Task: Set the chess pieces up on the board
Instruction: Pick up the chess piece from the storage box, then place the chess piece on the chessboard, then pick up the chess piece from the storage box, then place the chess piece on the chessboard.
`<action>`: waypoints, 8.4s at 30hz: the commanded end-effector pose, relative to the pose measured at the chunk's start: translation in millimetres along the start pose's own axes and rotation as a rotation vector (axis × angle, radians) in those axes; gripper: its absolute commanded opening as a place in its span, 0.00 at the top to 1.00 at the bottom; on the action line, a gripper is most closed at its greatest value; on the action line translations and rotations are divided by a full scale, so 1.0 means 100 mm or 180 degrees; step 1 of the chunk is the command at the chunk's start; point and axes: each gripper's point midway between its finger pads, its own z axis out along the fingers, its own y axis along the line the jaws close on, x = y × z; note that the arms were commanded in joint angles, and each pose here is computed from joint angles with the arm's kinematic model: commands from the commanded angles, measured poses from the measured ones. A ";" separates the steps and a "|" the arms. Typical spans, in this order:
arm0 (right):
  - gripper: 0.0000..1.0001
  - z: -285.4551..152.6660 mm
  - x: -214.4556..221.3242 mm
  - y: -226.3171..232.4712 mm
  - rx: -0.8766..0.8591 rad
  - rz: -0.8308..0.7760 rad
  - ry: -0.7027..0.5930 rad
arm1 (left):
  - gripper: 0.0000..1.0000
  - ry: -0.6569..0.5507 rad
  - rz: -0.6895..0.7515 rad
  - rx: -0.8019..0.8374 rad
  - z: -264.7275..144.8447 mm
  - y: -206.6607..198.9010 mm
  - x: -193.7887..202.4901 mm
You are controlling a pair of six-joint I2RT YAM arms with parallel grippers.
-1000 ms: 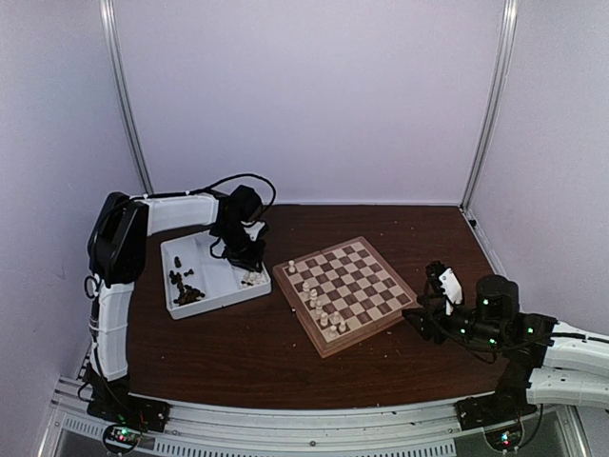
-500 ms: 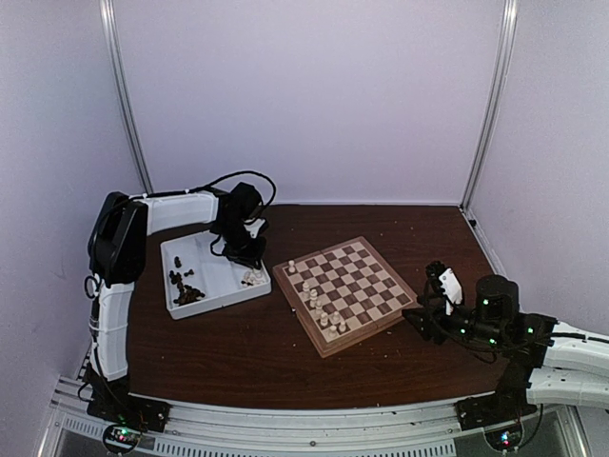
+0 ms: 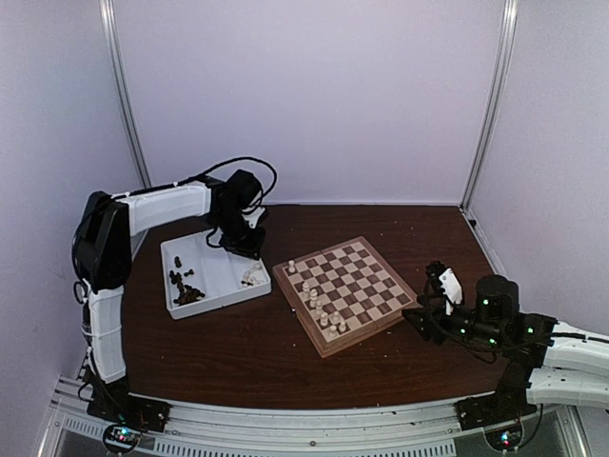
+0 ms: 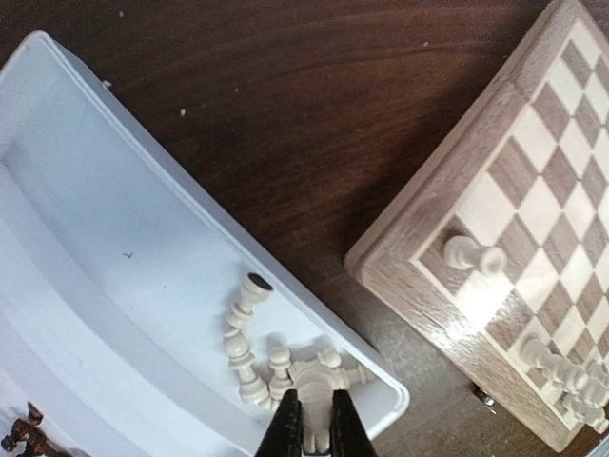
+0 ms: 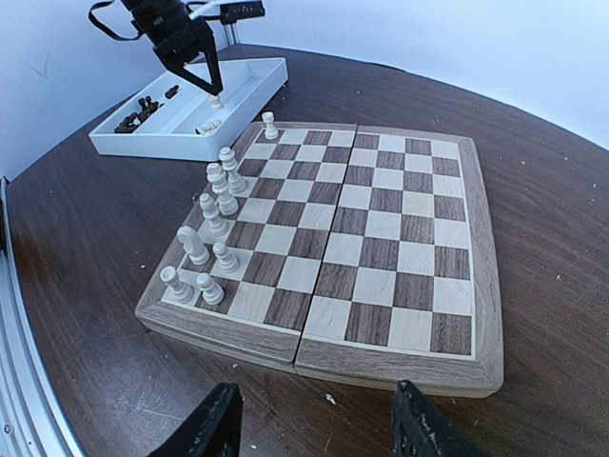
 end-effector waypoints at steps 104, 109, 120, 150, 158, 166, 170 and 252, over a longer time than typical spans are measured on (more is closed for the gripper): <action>0.44 -0.02 -0.02 0.00 -0.0008 -0.0012 -0.0090 | 0.83 -0.0480 0.0051 0.0416 0.25 -1.08 -0.22; 0.45 -0.02 -0.02 0.00 -0.0013 -0.0013 -0.0090 | 0.78 -0.0483 0.0075 0.0418 0.22 -1.10 -0.23; 0.45 -0.02 -0.03 -0.01 -0.0005 -0.0011 -0.0099 | 0.77 -0.0559 0.0123 0.0413 -0.12 -1.15 -0.17; 0.44 -0.04 -0.03 0.00 -0.0019 -0.0011 -0.0120 | 0.81 -0.0243 0.0803 -0.0204 -0.36 0.14 0.18; 0.44 -0.04 -0.03 0.00 -0.0013 -0.0011 -0.0123 | 0.76 -0.0138 0.1030 -0.0194 -0.07 0.14 0.09; 0.44 -0.03 -0.02 0.00 -0.0009 -0.0008 -0.0114 | 0.69 -0.0160 0.1256 -0.0222 0.16 0.15 0.00; 0.44 -0.02 -0.02 0.00 -0.0014 -0.0011 -0.0093 | 0.63 -0.0160 0.1319 -0.0225 0.27 0.15 -0.03; 0.48 0.49 -1.56 0.58 -0.0167 -0.0120 -0.0980 | 0.85 -0.1354 -0.1681 0.3618 -1.65 -2.71 -0.17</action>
